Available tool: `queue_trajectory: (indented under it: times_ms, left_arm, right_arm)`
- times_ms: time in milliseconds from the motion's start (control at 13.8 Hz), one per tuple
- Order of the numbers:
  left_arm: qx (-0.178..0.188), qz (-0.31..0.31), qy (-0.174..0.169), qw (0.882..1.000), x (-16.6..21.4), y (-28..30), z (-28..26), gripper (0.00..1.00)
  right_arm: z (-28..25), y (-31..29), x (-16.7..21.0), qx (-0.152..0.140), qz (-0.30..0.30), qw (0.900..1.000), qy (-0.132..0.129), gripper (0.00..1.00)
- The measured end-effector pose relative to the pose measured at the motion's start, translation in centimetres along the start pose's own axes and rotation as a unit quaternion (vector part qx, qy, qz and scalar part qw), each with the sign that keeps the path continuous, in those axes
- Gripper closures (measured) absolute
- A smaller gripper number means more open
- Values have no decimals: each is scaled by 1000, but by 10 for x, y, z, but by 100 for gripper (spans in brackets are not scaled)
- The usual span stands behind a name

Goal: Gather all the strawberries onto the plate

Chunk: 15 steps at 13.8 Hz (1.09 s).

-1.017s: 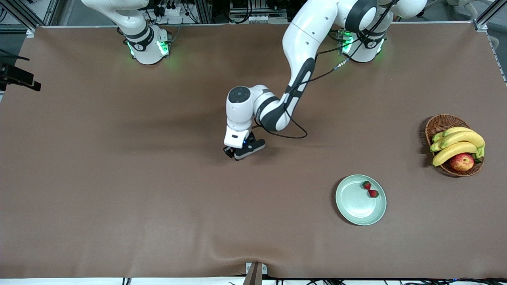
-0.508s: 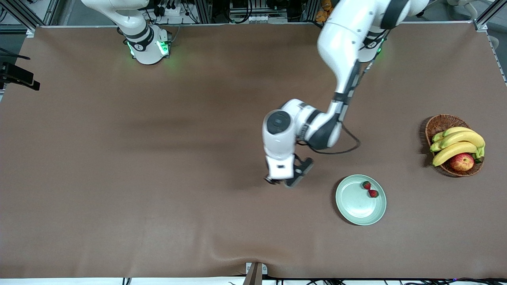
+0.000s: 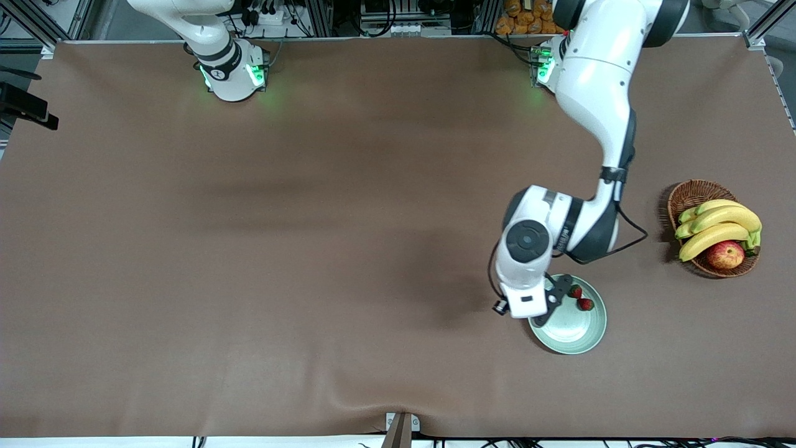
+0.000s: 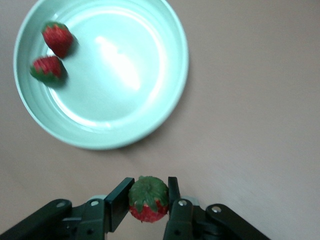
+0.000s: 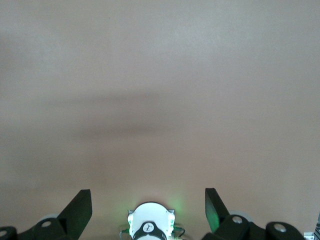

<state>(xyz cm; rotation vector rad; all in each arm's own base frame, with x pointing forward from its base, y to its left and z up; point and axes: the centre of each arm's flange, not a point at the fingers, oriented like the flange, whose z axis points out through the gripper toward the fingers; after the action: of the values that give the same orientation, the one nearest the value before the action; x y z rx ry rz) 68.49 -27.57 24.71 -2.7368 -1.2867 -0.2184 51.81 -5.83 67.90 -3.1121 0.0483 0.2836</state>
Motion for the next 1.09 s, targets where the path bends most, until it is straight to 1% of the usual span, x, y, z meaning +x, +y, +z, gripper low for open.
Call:
queue_trajectory:
  times_ms: [363,436,581,726,872,944,1090]
  left_arm:
    - [20,19,-9,1000,78,-36,26,66]
    - [23,18,-12,999,87,-42,31,66]
    - [33,16,-18,999,91,-49,45,66]
    - [39,19,-22,999,86,-49,55,51]
    - [36,22,-21,999,87,-49,53,28]
    - [33,32,-20,999,91,-49,48,17]
    - [33,60,-21,997,103,-52,26,0]
  right_arm:
    - [0,0,-1,0,0,1000,-4,0]
    - [0,0,-1,0,0,1000,-4,0]
    - [0,0,-1,0,0,1000,-4,0]
    - [0,0,-1,4,0,1000,-4,0]
    - [0,3,-2,25,1,1000,-2,0]
    - [0,6,-2,29,3,1000,-1,0]
    - [0,9,-2,30,6,1000,-1,0]
